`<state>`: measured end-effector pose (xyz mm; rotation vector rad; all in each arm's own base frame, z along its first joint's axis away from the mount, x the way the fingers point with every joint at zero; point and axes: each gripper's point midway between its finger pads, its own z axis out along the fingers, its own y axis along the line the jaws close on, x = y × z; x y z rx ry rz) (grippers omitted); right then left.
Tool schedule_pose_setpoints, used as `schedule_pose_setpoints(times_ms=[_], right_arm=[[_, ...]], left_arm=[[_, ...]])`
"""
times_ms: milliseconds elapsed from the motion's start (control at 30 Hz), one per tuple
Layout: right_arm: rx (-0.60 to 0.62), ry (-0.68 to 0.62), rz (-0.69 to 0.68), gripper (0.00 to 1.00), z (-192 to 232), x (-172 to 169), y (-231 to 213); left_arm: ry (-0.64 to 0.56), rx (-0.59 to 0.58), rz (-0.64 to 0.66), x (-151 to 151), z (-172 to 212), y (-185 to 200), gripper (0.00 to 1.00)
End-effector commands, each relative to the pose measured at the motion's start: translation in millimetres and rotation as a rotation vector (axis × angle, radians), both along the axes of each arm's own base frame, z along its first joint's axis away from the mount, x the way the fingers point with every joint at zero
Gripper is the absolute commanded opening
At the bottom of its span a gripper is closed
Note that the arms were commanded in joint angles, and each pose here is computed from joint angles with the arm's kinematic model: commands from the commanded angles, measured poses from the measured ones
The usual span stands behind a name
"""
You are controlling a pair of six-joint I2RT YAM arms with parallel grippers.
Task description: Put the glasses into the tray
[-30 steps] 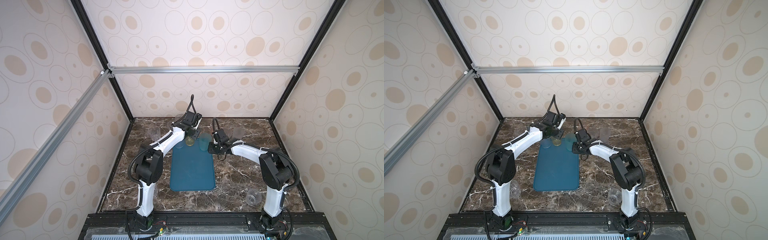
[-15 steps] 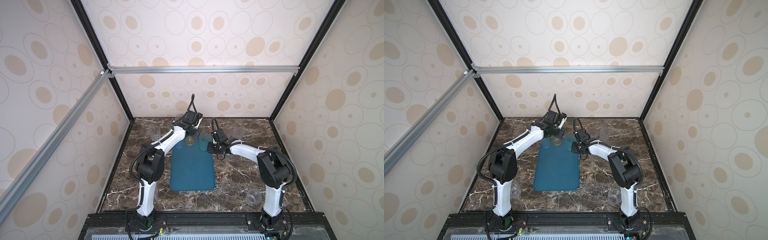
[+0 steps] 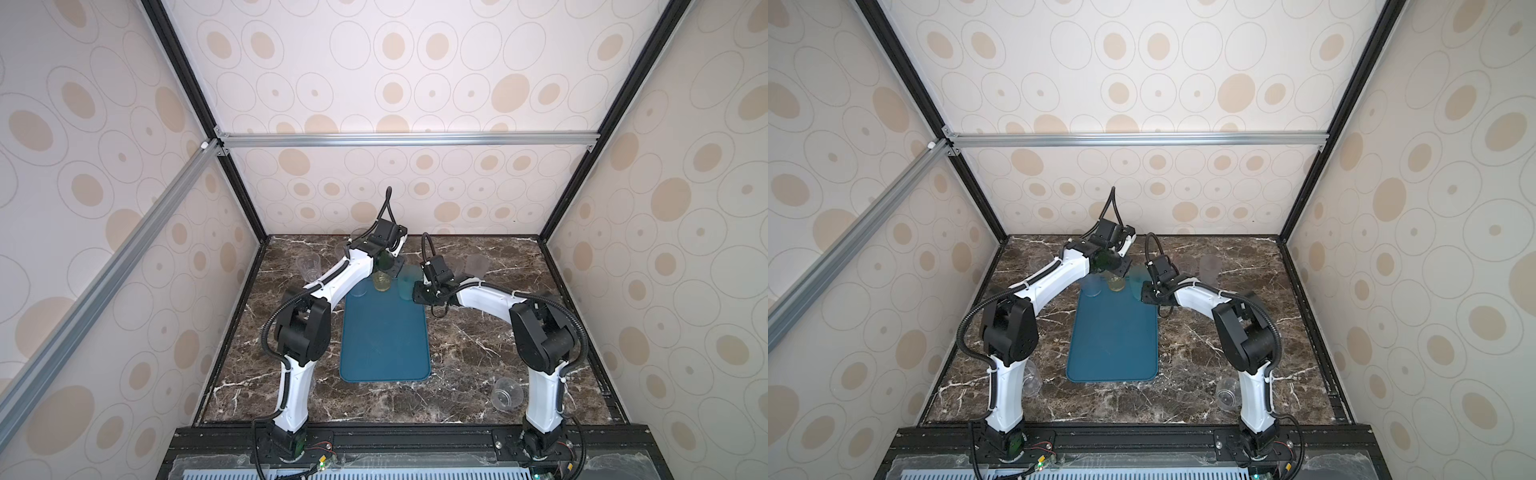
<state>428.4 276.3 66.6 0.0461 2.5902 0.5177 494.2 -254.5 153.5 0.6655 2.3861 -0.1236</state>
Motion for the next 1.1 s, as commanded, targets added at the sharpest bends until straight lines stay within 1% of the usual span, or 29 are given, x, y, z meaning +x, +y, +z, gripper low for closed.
schedule_pose_setpoints(times_ms=[0,167,300,367,667,900,1067], right_arm=[[-0.012,-0.02,-0.004,0.32,-1,9,2],[-0.03,-0.03,-0.008,0.32,-4,14,2],[-0.06,-0.038,-0.017,0.32,-7,18,-2],[-0.063,-0.044,-0.02,0.32,-8,20,-2],[-0.07,-0.05,-0.021,0.32,-11,28,1],[-0.087,-0.055,-0.023,0.33,-12,31,0],[-0.086,-0.063,-0.009,0.34,-6,32,2]], left_arm=[[0.0,-0.014,-0.001,6,4,-3,0.04],[0.008,-0.005,0.002,5,1,-2,0.06],[0.018,0.005,0.008,5,-1,-1,0.11],[0.02,0.008,0.01,5,0,1,0.14],[0.016,-0.006,0.01,6,4,-2,0.19],[0.003,-0.004,0.012,7,13,-1,0.23],[-0.009,-0.005,0.015,7,21,0,0.28]])
